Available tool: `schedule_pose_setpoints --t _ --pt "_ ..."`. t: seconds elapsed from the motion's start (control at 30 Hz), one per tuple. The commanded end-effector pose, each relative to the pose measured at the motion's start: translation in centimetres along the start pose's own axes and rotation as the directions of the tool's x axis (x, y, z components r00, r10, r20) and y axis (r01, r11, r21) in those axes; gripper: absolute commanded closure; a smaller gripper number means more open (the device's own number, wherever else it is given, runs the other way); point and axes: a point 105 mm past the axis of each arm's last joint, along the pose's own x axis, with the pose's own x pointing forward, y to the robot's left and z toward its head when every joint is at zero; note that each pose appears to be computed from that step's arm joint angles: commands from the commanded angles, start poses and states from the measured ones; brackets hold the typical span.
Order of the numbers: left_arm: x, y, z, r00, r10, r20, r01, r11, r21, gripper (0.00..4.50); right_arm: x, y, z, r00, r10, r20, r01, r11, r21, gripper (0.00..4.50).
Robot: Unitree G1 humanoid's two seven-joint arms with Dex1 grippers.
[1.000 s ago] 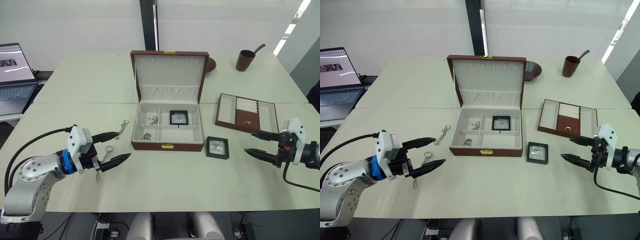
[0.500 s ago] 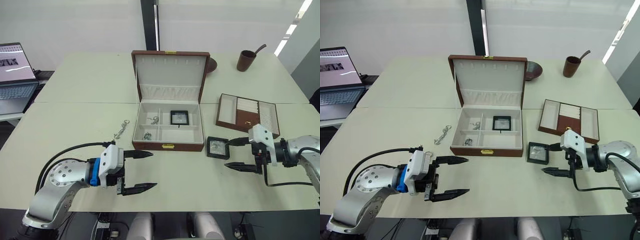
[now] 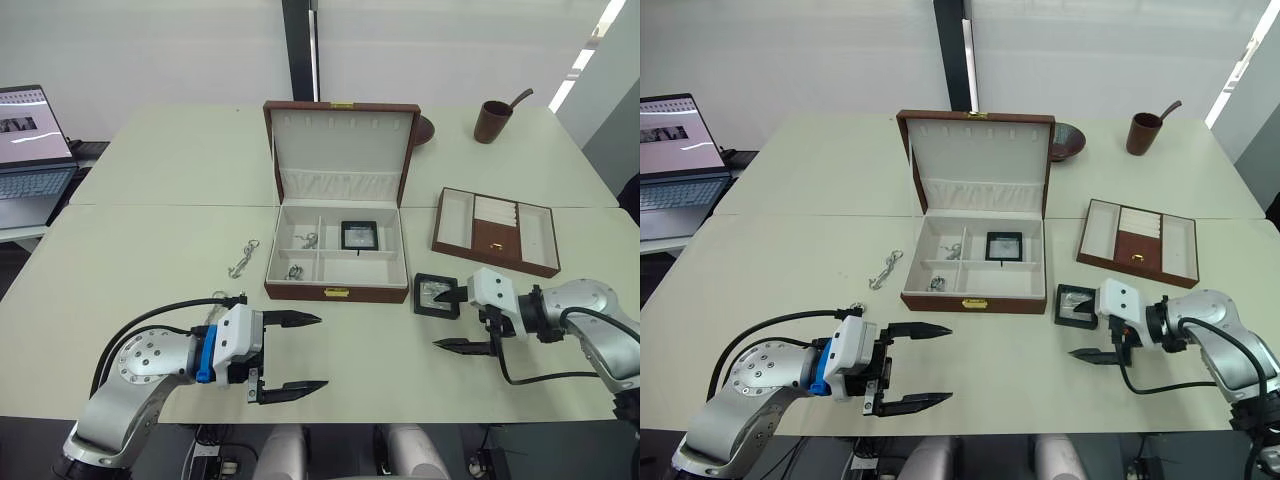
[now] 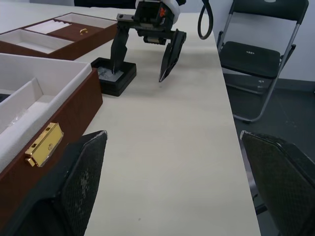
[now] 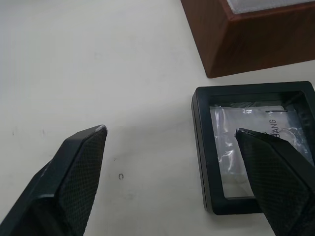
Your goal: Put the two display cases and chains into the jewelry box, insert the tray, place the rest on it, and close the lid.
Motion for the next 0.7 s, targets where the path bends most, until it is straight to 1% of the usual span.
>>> schedule_pose_setpoints --t 0.03,0.07,0.17,0.3,0.6,0.63,0.7 --pt "0.34 -0.07 0.63 1.000 -0.005 0.021 0.004 0.999 0.032 0.00 -0.14 -0.60 0.34 1.000 -0.029 0.008 0.029 0.999 -0.036 0.09" --pt "0.35 -0.09 0.62 1.000 -0.004 0.022 0.003 0.999 0.032 0.00 -0.13 -0.68 0.30 0.999 -0.034 0.008 0.034 0.999 -0.037 0.09" --pt "0.34 -0.13 0.55 1.000 -0.002 0.023 0.002 1.000 0.031 0.00 -0.16 -0.79 0.21 0.999 -0.040 0.008 0.040 0.998 -0.037 0.67" --pt "0.36 -0.01 0.44 1.000 0.003 0.023 -0.004 0.999 0.034 0.00 -0.11 -0.92 0.06 0.999 -0.047 0.007 0.047 0.998 -0.036 2.03" --pt "0.47 0.21 0.44 0.999 0.018 0.029 -0.019 0.999 0.035 0.00 0.05 -1.20 0.12 0.998 -0.058 0.017 0.059 0.998 -0.037 4.33" --pt "0.47 0.25 0.44 0.999 0.020 0.030 -0.021 0.999 0.034 0.00 0.05 -1.21 0.13 0.998 -0.059 0.018 0.059 0.998 -0.038 4.50" --pt "0.49 0.43 0.48 0.999 0.029 0.034 -0.030 0.999 0.036 0.00 -0.01 -1.26 0.15 0.998 -0.061 0.020 0.062 0.997 -0.038 4.50"
